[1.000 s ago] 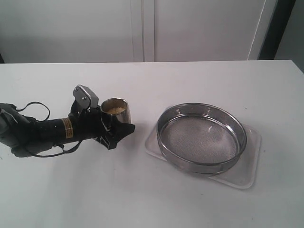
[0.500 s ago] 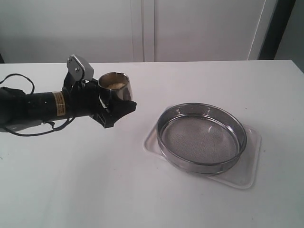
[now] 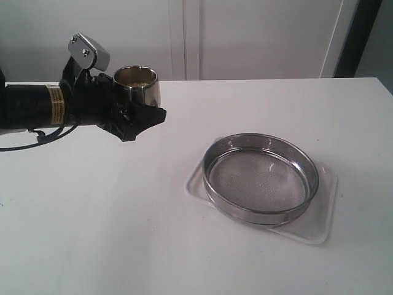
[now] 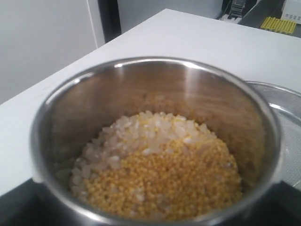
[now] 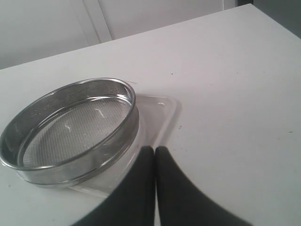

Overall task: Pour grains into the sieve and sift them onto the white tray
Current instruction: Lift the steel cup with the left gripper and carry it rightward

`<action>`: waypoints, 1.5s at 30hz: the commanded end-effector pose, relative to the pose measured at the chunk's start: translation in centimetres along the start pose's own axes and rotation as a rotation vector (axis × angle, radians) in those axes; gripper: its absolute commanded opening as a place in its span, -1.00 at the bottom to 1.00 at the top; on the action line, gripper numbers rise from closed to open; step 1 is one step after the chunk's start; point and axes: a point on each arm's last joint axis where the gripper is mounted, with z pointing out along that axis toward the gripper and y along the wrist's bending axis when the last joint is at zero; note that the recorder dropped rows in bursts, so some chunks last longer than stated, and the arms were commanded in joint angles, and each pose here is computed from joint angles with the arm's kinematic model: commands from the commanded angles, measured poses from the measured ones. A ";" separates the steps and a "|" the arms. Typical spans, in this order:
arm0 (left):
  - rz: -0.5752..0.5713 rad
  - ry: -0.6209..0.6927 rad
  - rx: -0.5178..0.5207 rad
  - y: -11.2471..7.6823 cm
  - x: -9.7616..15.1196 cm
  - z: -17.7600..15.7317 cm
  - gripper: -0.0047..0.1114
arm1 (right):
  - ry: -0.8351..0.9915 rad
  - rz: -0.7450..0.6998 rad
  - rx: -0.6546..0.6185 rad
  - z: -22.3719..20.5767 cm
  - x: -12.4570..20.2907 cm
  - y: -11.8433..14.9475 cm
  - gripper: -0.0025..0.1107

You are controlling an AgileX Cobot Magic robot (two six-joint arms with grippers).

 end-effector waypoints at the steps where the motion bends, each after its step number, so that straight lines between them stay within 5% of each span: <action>1: 0.052 0.044 -0.041 -1.7 -1.9 -0.4 -0.92 | -0.011 0.003 -0.001 0.0 0.0 0.0 -0.96; 15: 0.119 0.151 -0.086 -6.2 -2.6 1.4 -0.92 | -0.011 0.003 -0.001 0.0 0.0 0.0 -0.96; 31: 0.264 0.145 -0.231 -5.7 -6.4 2.1 -0.92 | -0.011 0.003 -0.001 0.0 0.0 0.0 -0.96; 45: 0.277 0.156 -0.200 -4.5 -6.7 6.1 -0.92 | -0.011 0.003 -0.001 0.0 0.0 0.0 -0.96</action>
